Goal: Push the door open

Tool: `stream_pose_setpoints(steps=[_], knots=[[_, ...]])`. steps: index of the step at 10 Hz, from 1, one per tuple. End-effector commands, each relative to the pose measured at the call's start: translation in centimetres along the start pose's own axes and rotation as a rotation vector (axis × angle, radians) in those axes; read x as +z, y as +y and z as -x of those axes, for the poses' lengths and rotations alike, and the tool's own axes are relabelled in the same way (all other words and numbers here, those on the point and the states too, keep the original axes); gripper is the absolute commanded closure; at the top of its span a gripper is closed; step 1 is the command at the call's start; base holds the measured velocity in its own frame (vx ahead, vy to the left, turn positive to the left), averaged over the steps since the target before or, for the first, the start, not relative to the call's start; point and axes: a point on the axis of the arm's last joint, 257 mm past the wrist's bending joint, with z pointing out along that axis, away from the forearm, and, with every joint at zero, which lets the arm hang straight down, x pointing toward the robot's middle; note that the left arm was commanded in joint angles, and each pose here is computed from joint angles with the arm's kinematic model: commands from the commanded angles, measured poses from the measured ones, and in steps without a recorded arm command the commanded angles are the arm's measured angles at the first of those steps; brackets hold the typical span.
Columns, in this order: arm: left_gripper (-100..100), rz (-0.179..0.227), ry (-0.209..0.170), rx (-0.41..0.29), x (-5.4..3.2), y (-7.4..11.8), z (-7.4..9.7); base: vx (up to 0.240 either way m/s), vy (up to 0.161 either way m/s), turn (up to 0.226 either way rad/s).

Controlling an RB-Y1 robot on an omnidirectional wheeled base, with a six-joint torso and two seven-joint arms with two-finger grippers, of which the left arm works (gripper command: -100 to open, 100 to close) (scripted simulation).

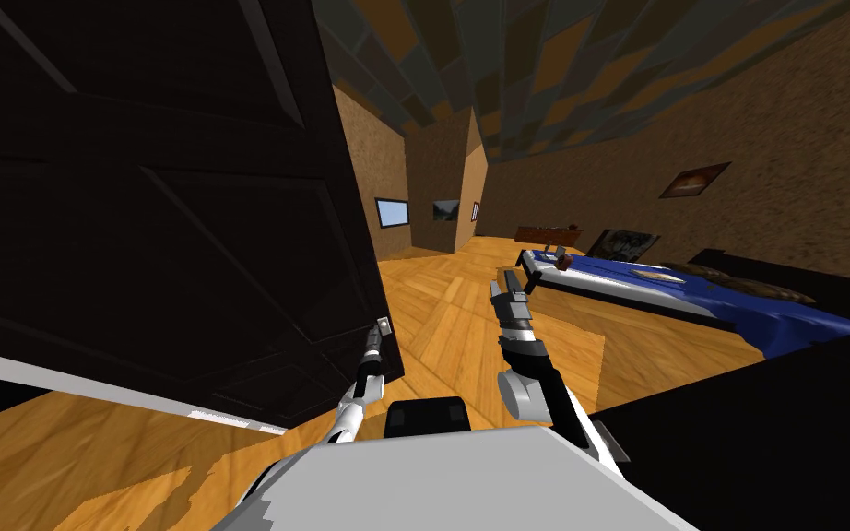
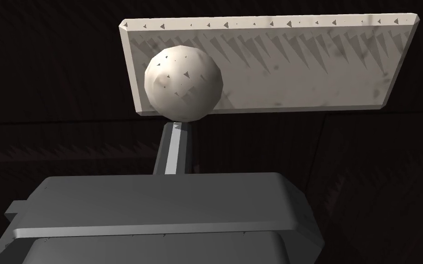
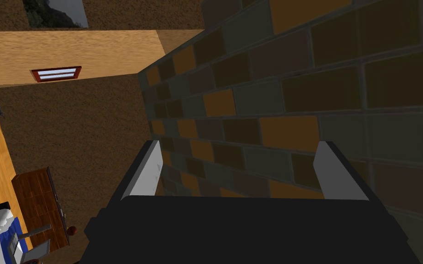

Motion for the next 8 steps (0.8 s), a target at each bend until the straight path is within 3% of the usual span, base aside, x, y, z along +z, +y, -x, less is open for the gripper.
stream_pose_setpoints(steps=[1,2,3,6,8], knots=[[100,-0.001,0.000,0.000,0.01,0.0,0.0,0.000,0.000,0.000],[100,-0.001,0.000,0.000,0.01,0.0,0.0,0.000,0.000,0.000],[-100,-0.008,0.001,0.027,0.43,-0.3,1.2,-0.002,0.064,0.118],[-100,-0.012,0.003,0.041,0.66,-0.5,1.8,-0.002,0.088,0.059],[-100,-0.018,0.018,0.068,1.11,-0.7,2.4,-0.012,0.125,0.263]])
